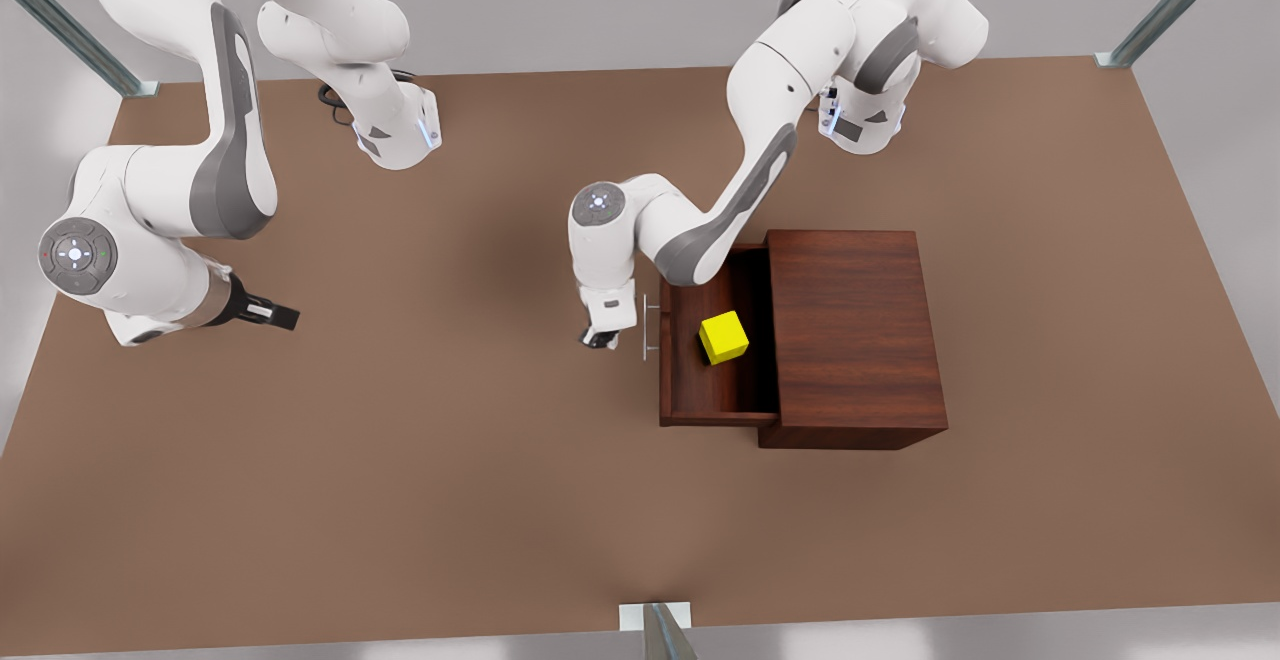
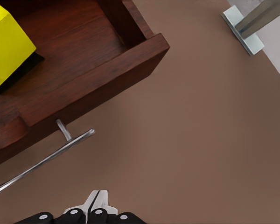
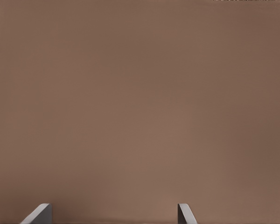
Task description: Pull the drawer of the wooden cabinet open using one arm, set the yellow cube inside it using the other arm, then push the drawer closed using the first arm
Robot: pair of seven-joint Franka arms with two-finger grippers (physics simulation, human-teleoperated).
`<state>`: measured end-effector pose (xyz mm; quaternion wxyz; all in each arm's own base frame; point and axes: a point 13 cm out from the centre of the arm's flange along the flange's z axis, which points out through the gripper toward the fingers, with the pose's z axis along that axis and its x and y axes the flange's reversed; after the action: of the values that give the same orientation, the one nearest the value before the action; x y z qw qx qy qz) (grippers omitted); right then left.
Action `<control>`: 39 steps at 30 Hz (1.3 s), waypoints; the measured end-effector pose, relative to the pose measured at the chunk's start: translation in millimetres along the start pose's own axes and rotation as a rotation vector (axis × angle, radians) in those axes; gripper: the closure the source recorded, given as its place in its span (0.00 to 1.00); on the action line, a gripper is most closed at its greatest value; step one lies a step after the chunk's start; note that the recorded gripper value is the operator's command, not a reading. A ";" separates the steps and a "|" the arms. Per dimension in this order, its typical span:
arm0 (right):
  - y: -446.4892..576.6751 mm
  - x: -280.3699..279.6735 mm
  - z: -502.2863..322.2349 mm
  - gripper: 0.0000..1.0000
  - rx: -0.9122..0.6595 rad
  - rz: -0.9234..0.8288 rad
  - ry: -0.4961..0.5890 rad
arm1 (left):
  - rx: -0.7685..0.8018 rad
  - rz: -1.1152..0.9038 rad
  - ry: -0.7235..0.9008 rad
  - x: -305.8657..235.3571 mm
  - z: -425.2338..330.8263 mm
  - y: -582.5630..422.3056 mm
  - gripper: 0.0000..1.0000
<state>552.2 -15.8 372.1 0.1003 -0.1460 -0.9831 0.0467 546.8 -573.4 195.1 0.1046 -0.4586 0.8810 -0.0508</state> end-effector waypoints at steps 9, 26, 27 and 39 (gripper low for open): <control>0.6 0.1 -0.1 0.00 0.000 -0.078 0.000 | -0.122 -0.226 -0.032 -54.5 13.9 20.5 1.00; 2.9 -2.1 2.9 0.00 0.001 -0.152 0.004 | -0.327 -0.352 -0.074 -112.0 -1.3 87.6 1.00; 2.9 -2.1 2.9 0.00 0.001 -0.154 0.004 | -0.335 -0.357 -0.080 -117.1 -2.3 89.5 1.00; 2.6 -2.2 3.5 0.00 0.003 -0.175 0.006 | -0.432 -0.393 -0.156 -161.3 3.7 117.3 1.00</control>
<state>554.2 -14.2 367.9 0.1072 -0.0594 -0.9917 0.0388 544.1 -374.0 191.9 0.0601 -0.6343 0.7552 0.1541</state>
